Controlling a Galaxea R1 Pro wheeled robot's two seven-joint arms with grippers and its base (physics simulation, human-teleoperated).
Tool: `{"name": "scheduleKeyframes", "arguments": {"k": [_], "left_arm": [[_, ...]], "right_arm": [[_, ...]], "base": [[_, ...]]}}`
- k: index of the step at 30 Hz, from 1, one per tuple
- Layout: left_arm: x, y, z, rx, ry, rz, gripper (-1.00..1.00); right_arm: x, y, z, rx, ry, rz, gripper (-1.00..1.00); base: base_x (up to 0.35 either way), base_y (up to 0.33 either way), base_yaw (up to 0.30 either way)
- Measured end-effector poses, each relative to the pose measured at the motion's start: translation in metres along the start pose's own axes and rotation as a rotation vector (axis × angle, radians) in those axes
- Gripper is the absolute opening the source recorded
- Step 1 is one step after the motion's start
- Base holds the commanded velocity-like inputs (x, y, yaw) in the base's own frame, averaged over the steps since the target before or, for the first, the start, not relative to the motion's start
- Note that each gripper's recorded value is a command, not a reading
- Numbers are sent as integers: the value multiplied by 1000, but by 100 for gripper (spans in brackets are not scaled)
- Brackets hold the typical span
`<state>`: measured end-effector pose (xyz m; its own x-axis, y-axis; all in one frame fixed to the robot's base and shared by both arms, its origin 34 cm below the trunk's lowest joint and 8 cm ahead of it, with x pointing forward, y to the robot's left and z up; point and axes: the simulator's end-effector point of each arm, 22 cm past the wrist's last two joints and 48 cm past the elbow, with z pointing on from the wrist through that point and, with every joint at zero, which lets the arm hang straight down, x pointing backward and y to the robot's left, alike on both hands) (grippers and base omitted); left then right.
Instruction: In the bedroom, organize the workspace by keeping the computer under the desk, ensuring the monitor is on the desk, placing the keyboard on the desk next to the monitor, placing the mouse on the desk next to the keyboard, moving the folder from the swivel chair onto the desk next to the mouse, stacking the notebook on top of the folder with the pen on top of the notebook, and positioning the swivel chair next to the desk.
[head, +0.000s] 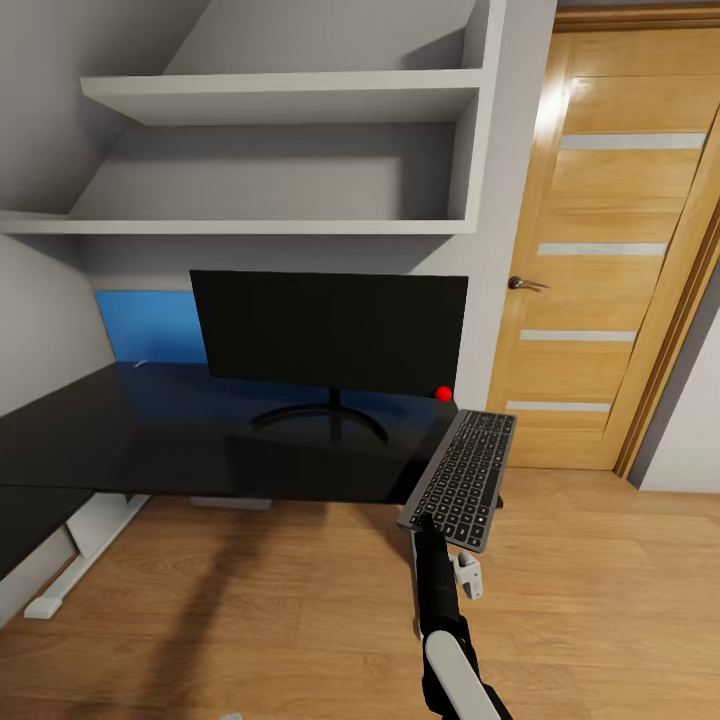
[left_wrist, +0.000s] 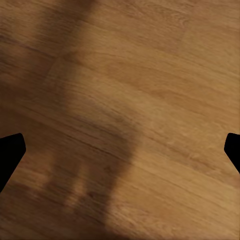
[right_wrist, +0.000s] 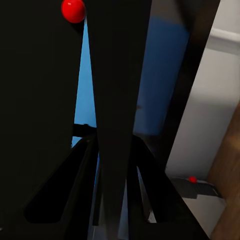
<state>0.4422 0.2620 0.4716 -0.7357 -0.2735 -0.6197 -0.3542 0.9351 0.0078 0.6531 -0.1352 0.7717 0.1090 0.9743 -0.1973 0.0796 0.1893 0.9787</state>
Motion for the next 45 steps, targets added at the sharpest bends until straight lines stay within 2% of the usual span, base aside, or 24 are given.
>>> {"name": "scheduleKeyframes", "arguments": {"k": [7, 17, 34, 45], "left_arm": [[10, 1, 10, 0, 0, 0, 100], [10, 0, 10, 1, 0, 0, 100], [36, 0, 33, 4, -2, -1, 100], [35, 4, 34, 0, -5, 0, 100]], "right_arm": [[2, -14, -1, 0, 0, 1, -100], [2, -14, -1, 1, -1, 0, -100], [8, -49, -5, 2, -1, 0, -100], [9, -48, -5, 1, 0, -1, -100]], "base": [[0, 0, 0], [0, 0, 0], [0, 0, 0], [15, 0, 0]]}}
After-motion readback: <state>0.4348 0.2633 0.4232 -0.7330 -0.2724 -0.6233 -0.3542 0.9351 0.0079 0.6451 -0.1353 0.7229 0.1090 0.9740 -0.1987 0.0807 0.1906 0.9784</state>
